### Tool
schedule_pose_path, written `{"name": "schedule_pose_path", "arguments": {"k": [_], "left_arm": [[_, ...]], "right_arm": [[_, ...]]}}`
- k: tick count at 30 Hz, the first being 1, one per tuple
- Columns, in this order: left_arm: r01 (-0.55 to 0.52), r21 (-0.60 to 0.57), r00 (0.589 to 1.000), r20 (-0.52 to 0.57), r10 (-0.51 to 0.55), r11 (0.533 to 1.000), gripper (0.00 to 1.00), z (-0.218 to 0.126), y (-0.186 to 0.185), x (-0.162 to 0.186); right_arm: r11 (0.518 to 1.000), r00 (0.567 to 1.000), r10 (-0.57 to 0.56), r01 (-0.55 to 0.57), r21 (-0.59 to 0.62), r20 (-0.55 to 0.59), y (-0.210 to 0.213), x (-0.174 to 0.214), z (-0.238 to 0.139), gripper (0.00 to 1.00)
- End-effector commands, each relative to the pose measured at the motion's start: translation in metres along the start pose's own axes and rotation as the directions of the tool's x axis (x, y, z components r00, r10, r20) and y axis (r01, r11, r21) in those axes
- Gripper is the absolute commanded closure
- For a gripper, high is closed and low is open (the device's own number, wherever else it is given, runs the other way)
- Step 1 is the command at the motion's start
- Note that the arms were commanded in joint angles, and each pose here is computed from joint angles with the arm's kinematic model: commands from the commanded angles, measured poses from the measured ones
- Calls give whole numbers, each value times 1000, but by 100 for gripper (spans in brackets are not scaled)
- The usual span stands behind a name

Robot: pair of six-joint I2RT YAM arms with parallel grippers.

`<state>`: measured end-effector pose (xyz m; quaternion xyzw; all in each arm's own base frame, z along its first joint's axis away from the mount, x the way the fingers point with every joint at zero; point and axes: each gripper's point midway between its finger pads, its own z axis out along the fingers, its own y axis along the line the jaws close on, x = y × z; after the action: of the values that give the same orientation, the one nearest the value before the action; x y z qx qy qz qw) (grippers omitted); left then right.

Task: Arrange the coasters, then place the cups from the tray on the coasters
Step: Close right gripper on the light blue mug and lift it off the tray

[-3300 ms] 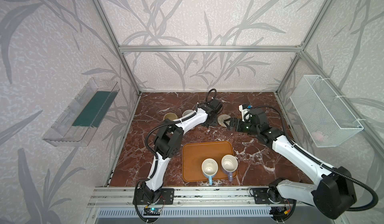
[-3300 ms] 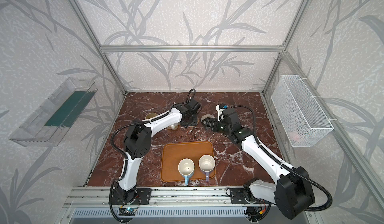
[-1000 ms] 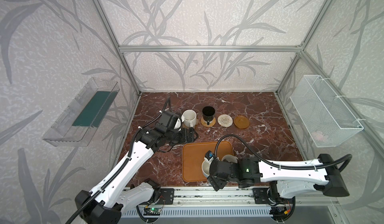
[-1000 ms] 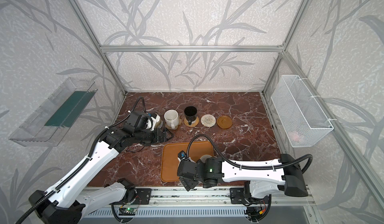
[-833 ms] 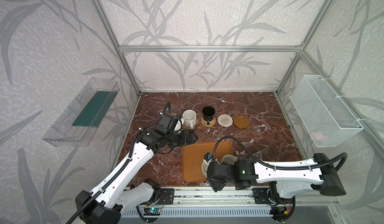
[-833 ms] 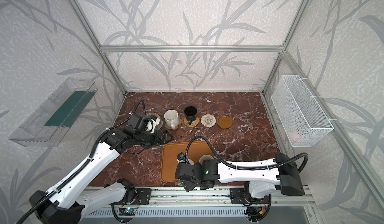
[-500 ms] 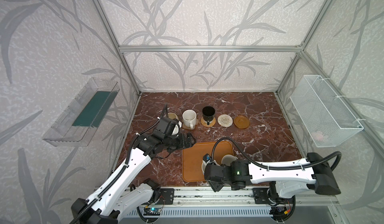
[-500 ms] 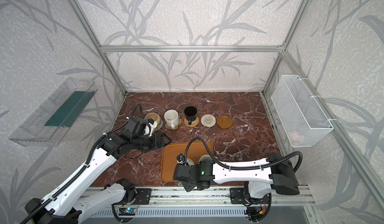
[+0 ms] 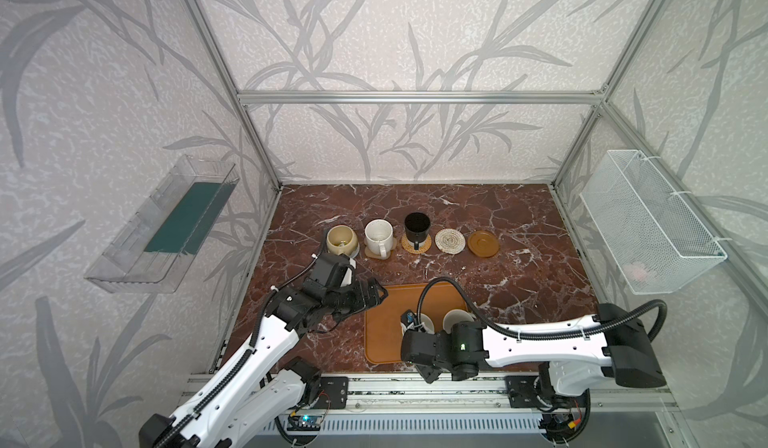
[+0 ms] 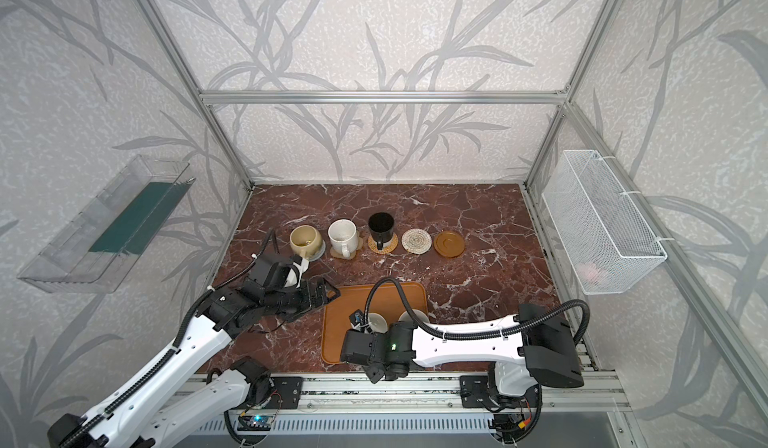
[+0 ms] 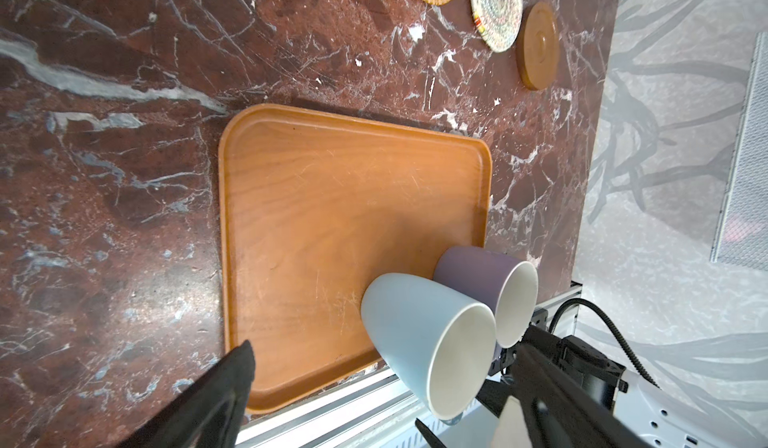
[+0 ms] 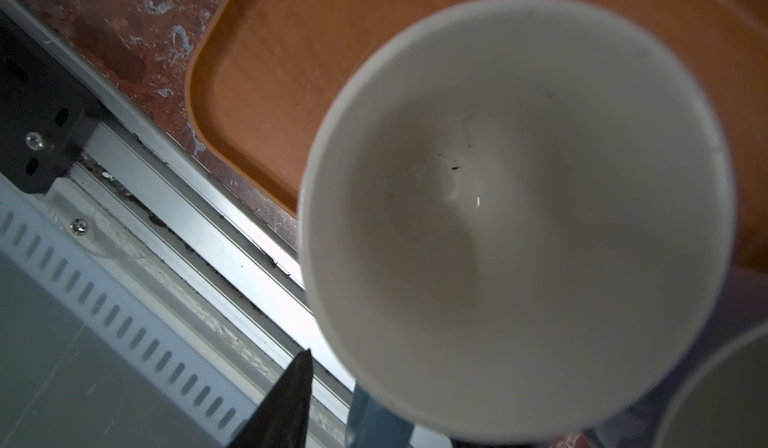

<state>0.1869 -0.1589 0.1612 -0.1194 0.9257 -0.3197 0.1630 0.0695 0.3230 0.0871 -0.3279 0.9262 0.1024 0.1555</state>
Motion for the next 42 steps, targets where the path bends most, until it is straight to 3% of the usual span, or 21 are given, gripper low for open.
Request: {"name": "schedule_pose_path", "arguments": {"k": [1,9,35,42], "left_arm": [[68,7,997,31,-69,998,1,4,7,-2],[96,16,994,40,-97,995,1,7,13,3],[90,3,995,36,-90,996,1,7,15,3],[113,57,994,7,-114,992,1,13,9,7]], "right_arm": [[1000,999,15,-15,6,42,4,-15,-1,51],[996,999,42,-42,76,11,-5,-15,8,57],[991,995,97,-100,86,35,-16,-18,23,78],[990,995,94,-96,105,26,-19,-18,27,74]]}}
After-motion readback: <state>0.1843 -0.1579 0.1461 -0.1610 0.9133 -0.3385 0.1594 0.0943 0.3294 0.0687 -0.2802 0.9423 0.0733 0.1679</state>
